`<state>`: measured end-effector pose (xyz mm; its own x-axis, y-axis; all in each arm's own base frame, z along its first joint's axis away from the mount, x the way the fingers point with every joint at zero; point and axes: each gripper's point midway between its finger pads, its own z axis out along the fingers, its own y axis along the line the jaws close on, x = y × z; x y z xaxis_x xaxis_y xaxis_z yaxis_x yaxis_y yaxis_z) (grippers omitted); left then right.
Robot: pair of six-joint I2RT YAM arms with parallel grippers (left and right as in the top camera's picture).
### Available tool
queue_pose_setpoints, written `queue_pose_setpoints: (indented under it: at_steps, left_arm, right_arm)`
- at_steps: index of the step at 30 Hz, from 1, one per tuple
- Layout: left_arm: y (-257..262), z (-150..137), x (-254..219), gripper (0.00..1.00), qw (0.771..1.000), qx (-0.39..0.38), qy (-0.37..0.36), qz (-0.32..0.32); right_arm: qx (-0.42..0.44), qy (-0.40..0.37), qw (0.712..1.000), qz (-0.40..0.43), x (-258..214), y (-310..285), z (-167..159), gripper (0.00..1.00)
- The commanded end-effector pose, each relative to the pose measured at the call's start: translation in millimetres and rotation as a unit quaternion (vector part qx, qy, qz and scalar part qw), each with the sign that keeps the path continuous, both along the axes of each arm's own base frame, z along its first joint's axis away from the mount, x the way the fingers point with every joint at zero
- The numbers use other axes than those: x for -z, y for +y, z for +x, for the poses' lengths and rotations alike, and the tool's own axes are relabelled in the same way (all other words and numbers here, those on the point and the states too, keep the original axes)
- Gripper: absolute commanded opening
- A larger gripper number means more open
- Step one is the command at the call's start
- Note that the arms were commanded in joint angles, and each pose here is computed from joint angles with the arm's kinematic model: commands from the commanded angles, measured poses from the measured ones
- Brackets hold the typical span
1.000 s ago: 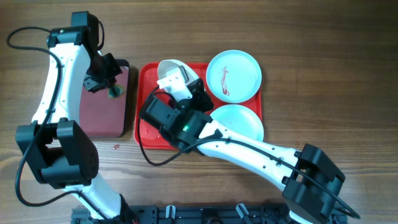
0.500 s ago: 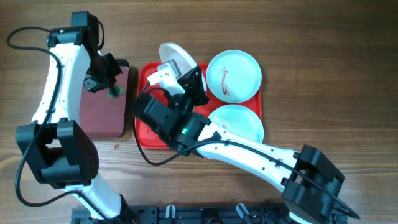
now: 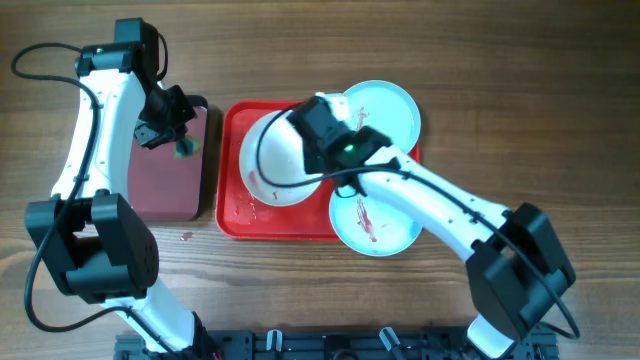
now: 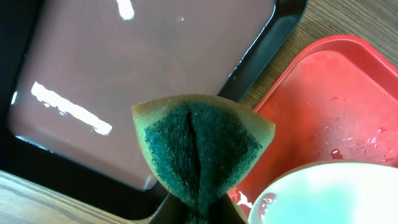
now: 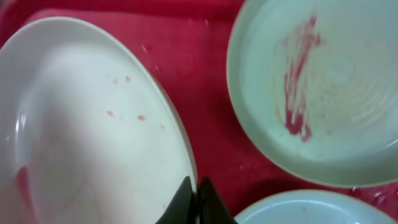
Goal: Clean dirty plates on tray and stack at the side
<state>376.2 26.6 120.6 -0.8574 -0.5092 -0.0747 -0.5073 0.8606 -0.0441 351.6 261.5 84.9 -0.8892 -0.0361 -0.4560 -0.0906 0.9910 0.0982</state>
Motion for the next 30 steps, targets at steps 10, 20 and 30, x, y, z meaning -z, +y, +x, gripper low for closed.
queue_pose_setpoints:
  at_steps: [10, 20, 30]
  left_arm:
    - [-6, 2, -14, 0.04, 1.0, 0.011, -0.022, -0.018]
    - [-7, 3, -14, 0.04, 0.999, 0.011, -0.024, -0.022]
    - [-7, 3, -14, 0.04, 0.999, 0.011, -0.025, -0.022]
  right_arm:
    - [0.002, 0.082, 0.995, 0.056, 42, 12, -7, 0.32]
    - [-0.207, -0.016, 0.972, 0.112, 17, 34, 37, 0.55]
    - [-0.195, -0.011, 0.973, 0.121, 53, 44, 49, 0.57]
